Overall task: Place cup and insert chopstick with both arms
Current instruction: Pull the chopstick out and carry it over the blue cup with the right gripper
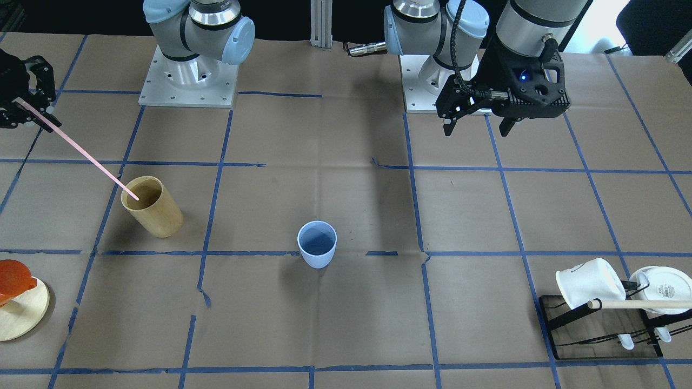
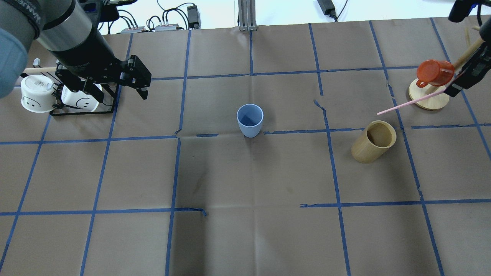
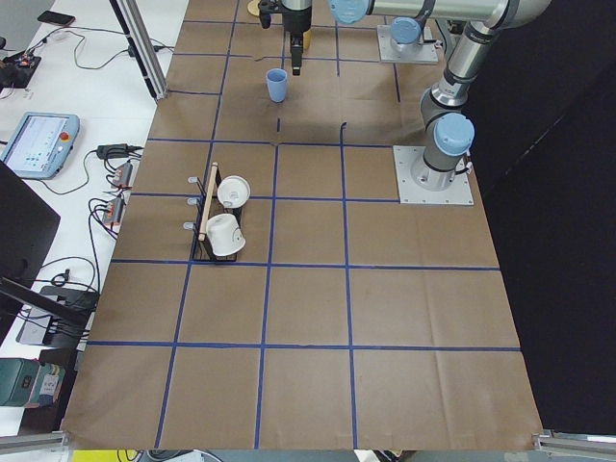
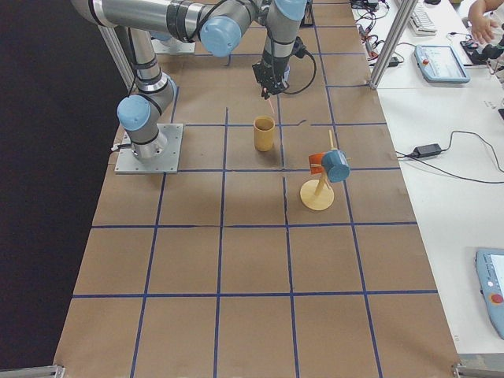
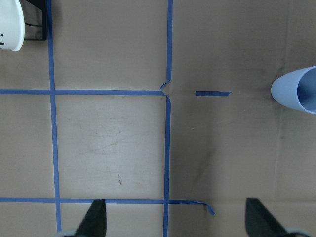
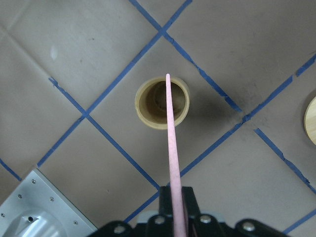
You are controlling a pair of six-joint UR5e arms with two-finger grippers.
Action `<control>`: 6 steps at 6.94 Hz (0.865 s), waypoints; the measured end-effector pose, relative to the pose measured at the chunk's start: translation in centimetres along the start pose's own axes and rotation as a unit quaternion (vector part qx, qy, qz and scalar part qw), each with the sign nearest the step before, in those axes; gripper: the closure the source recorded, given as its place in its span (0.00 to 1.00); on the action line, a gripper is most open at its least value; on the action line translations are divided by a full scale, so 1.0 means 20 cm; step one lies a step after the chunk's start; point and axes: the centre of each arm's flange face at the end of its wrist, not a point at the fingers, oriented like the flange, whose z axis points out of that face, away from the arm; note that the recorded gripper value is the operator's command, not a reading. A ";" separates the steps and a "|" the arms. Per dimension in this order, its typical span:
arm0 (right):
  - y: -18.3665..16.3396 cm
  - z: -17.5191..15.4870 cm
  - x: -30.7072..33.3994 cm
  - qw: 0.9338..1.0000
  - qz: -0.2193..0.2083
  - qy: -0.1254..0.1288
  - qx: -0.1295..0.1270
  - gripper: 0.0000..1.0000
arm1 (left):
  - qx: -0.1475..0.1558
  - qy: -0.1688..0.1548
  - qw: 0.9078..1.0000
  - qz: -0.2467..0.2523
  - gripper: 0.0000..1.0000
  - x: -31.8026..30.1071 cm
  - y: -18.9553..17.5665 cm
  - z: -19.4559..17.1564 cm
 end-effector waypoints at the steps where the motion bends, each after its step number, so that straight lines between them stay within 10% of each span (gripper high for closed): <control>1: -0.07 -0.02 -0.07 1.000 0.023 -0.009 0.017 0.85 | 0.000 0.000 1.000 0.000 0.00 0.00 0.00 0.00; 6: -0.62 0.03 -0.79 0.995 0.092 -0.003 0.026 0.85 | 0.000 0.000 1.000 -0.002 0.00 0.00 -0.02 0.00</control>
